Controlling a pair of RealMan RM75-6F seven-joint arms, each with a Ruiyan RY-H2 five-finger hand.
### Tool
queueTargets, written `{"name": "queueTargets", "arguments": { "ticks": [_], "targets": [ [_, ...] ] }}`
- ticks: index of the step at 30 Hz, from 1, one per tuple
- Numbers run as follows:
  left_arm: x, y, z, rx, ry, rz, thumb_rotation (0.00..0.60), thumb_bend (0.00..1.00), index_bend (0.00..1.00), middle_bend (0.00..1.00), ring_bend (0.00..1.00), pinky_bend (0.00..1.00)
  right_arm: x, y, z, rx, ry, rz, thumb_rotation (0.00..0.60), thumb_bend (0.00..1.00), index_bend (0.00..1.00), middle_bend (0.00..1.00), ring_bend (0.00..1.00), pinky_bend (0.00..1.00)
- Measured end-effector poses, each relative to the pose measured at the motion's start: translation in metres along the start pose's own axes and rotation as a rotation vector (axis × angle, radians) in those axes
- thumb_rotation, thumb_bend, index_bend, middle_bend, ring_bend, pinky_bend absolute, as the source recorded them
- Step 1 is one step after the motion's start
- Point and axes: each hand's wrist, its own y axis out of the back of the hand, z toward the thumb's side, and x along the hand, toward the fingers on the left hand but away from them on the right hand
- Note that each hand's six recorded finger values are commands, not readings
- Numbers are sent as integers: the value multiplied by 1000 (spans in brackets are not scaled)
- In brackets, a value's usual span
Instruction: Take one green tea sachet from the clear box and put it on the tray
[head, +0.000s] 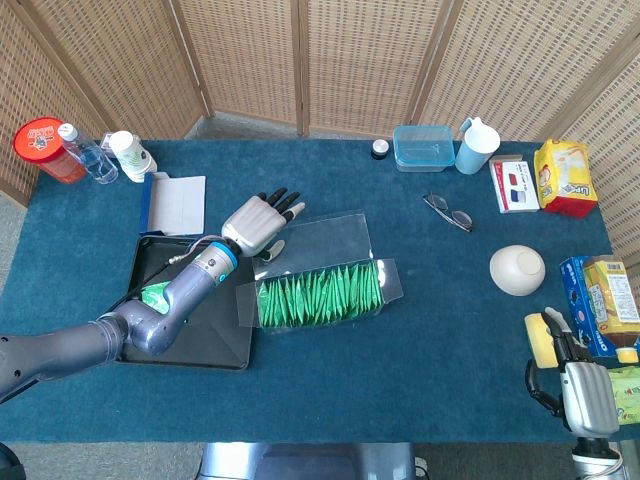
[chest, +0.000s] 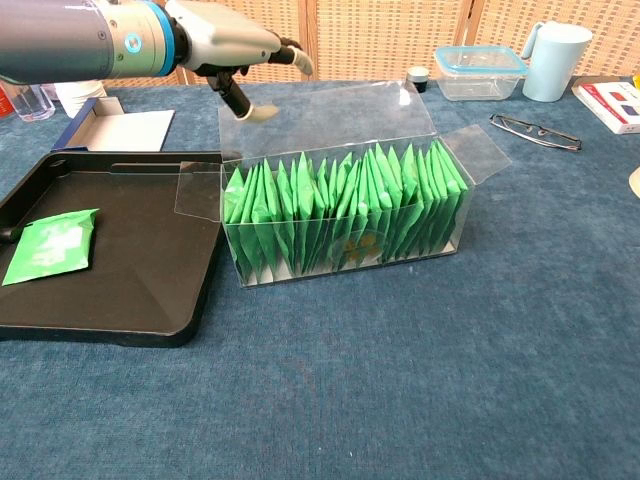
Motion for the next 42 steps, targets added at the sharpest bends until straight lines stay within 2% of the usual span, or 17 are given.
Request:
{"name": "queueTargets", "arguments": {
  "ticks": [5, 14, 16, 19, 20, 22, 25, 33, 42],
  "targets": [
    [-4, 6, 0, -27, -1, 21, 388, 412, 54, 15, 0, 247, 1, 3, 0, -2, -1, -8, 145, 583, 57, 112, 242, 320],
    [-27, 43, 12, -113, -104, 156, 398, 411, 173, 81, 0, 246, 1, 2, 1, -4, -1, -11, 146, 584, 60, 113, 242, 320],
    [-35, 50, 18, -152, -151, 180, 433, 411, 213, 84, 0, 241, 1, 3, 1, -5, -3, -16, 145, 584, 60, 113, 242, 320],
    [-47, 58, 27, -189, -233, 197, 541, 411, 284, 84, 0, 226, 1, 3, 0, -8, -5, -18, 146, 584, 61, 112, 242, 320],
    [-51, 59, 30, -189, -257, 198, 573, 411, 316, 84, 0, 222, 1, 3, 0, -9, -5, -18, 146, 584, 61, 112, 242, 320],
    [-57, 59, 35, -160, -306, 192, 597, 412, 357, 84, 0, 219, 0, 2, 0, -11, -3, -17, 147, 584, 62, 112, 242, 320],
    [-62, 54, 39, -112, -347, 168, 600, 412, 386, 84, 0, 218, 1, 3, 0, -16, -4, -23, 147, 584, 62, 113, 242, 320],
    [-58, 37, 45, -33, -357, 95, 600, 411, 390, 84, 0, 208, 4, 6, -6, -26, -15, -36, 145, 584, 62, 113, 242, 320],
    [-51, 21, 59, 13, -363, 56, 600, 412, 346, 84, 0, 202, 8, 6, -10, -37, -26, -40, 147, 584, 62, 112, 242, 320]
  ]
}}
